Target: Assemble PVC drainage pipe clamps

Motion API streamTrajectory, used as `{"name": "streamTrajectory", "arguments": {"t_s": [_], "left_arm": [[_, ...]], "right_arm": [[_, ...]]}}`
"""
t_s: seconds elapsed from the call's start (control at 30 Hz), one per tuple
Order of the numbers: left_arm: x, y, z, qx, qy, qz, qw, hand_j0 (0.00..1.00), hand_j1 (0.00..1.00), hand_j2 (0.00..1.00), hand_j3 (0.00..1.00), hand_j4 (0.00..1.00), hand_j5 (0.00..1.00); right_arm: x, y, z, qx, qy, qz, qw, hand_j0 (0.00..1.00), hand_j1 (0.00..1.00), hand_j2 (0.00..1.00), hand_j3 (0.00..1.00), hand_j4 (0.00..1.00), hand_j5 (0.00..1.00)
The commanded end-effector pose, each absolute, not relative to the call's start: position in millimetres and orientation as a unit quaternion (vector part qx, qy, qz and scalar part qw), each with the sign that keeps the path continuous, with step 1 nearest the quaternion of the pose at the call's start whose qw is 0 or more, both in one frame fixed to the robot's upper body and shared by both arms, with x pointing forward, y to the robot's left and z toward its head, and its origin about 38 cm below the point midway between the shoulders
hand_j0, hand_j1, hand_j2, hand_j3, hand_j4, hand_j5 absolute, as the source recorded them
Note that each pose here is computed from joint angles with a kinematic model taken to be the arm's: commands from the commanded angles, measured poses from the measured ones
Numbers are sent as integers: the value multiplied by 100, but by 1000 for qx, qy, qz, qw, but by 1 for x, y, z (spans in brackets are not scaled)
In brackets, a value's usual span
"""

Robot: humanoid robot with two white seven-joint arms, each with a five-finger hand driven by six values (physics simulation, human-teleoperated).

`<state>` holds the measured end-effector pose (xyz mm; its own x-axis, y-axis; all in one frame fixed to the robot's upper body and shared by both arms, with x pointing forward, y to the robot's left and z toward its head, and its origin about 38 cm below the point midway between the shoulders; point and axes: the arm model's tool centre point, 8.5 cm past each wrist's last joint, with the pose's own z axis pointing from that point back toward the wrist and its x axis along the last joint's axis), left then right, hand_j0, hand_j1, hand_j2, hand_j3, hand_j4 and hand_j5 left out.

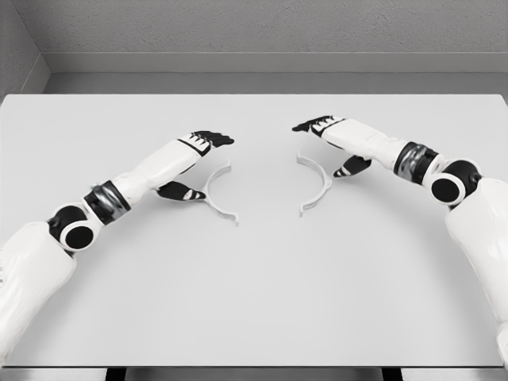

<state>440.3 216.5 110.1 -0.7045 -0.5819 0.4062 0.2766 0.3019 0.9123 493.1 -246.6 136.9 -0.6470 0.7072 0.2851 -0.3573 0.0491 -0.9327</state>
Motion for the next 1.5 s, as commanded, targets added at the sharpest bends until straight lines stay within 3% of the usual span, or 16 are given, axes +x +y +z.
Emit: {"name": "streamTrajectory", "arguments": {"t_s": [0.0,0.6,1.47], "left_arm": [[441,216,111,105,-720,-577,370,100,100,100,100,100,100],[449,234,109,121,-707,-581,385,100,100,100,100,100,100],[444,210,103,99,-716,-579,379,100,100,100,100,100,100]], "right_arm": [[494,-247,132,-140,-607,671,404,100,100,100,100,100,100],[499,-233,131,-134,-606,675,399,100,100,100,100,100,100],[502,-180,142,-111,-617,693,355,100,100,100,100,100,100]]}}
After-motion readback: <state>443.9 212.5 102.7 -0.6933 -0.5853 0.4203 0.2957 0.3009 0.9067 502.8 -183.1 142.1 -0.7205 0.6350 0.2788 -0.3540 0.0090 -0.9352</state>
